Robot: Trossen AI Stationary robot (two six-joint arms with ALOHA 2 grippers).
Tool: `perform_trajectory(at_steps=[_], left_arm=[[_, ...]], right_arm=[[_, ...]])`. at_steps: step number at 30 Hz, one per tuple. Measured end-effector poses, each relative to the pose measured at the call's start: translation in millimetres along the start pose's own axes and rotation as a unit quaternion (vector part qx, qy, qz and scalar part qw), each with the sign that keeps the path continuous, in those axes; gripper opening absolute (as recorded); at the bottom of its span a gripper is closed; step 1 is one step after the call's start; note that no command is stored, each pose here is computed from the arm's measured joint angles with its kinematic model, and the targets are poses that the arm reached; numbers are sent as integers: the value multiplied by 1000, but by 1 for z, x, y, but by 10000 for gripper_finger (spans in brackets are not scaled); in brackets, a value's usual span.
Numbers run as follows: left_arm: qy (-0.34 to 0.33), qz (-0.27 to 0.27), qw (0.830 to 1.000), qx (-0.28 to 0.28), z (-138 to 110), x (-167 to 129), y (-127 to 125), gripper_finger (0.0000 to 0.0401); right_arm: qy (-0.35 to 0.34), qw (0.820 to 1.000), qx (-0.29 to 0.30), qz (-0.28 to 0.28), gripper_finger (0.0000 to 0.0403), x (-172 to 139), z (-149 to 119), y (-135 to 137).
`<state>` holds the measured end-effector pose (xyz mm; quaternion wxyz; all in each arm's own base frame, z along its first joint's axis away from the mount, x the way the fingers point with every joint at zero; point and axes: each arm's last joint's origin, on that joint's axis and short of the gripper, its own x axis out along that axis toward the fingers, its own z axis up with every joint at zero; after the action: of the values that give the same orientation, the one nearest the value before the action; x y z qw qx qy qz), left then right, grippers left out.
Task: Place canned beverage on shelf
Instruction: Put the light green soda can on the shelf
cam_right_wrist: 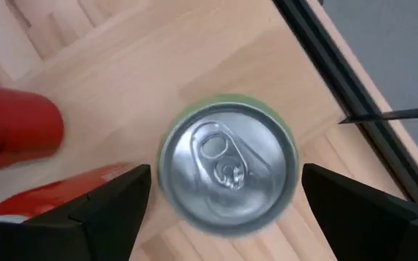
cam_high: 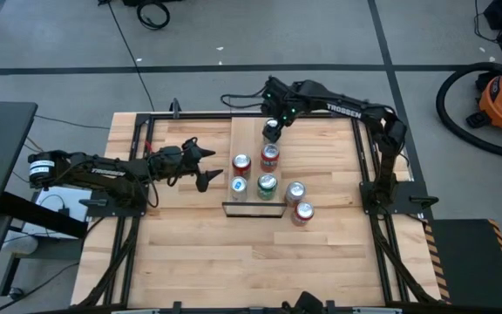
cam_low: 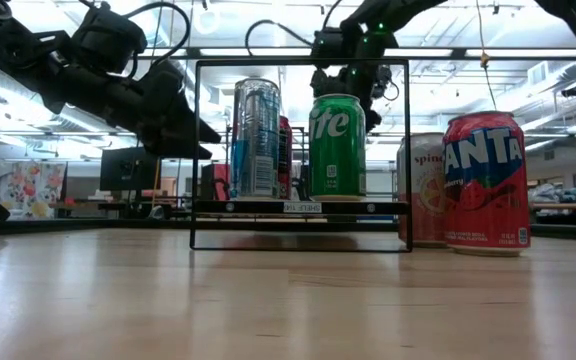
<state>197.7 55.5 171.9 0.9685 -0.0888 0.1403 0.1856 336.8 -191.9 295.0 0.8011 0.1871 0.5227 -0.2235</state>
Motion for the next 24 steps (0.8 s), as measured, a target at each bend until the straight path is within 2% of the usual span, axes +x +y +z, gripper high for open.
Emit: perform_trajectory(at_steps=[6,18,21,24], left_arm=[[3,0,1000,1,-1,0,0,389],[3,0,1000,1,-1,0,0,389],[3,0,1000,1,-1,0,0,389],[3,0,1000,1,-1,0,0,389]], right_arm=[[-21,1000,-20,-1,368,-16,8,3],[-71,997,-28,-12,363,-17,19,-14],[-69,997,-20,-31,360,-18,19,-23],[-69,997,-1,-23,358,-14,18,-30]])
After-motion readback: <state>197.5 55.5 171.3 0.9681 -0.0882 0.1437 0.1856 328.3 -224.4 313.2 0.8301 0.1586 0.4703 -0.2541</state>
